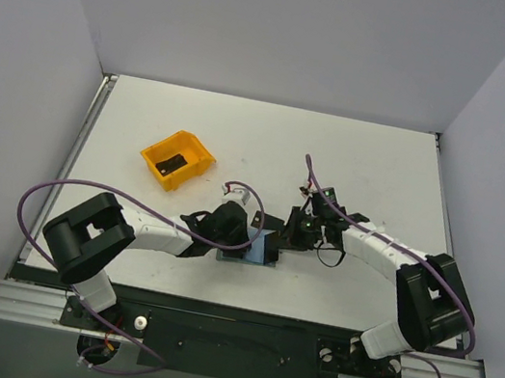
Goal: Put the credit cards into the card holder
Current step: Turn over the card slot in the card holder.
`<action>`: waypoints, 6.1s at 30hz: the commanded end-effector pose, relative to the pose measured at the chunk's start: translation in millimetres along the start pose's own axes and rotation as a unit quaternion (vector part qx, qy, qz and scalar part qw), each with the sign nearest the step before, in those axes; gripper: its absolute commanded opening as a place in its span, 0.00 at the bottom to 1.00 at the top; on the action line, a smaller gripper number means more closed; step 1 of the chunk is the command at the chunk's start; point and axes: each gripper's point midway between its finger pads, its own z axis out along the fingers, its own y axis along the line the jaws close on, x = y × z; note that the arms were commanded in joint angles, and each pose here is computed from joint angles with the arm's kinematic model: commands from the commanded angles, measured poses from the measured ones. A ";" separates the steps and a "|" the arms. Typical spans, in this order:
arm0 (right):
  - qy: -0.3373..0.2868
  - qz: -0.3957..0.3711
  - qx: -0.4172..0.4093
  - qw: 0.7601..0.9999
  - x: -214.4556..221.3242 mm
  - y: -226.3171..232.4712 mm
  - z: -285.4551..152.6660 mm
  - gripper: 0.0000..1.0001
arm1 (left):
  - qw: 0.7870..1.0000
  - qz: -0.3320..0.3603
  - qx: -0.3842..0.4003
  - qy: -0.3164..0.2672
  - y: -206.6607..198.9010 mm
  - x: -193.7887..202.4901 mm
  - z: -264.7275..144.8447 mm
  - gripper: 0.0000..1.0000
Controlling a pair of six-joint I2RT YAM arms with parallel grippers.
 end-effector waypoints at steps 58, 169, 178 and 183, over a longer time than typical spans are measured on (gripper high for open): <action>-0.017 -0.012 -0.101 0.995 -6.0 78.3 6.0 0.00 | 0.993 -0.024 -0.116 0.020 88.8 19.2 -38.2 0.00; 0.036 0.010 0.043 0.998 0.4 -9.4 19.0 0.00 | 0.994 0.026 -0.079 -0.074 33.7 -66.2 -87.7 0.00; 0.036 0.015 0.046 0.998 0.6 -12.0 20.8 0.00 | 0.992 0.082 0.061 -0.074 -51.0 -63.8 -53.9 0.00; 0.036 0.015 0.049 0.998 1.4 -14.0 21.2 0.00 | 0.990 0.092 0.096 -0.055 -72.8 -49.7 -32.6 0.00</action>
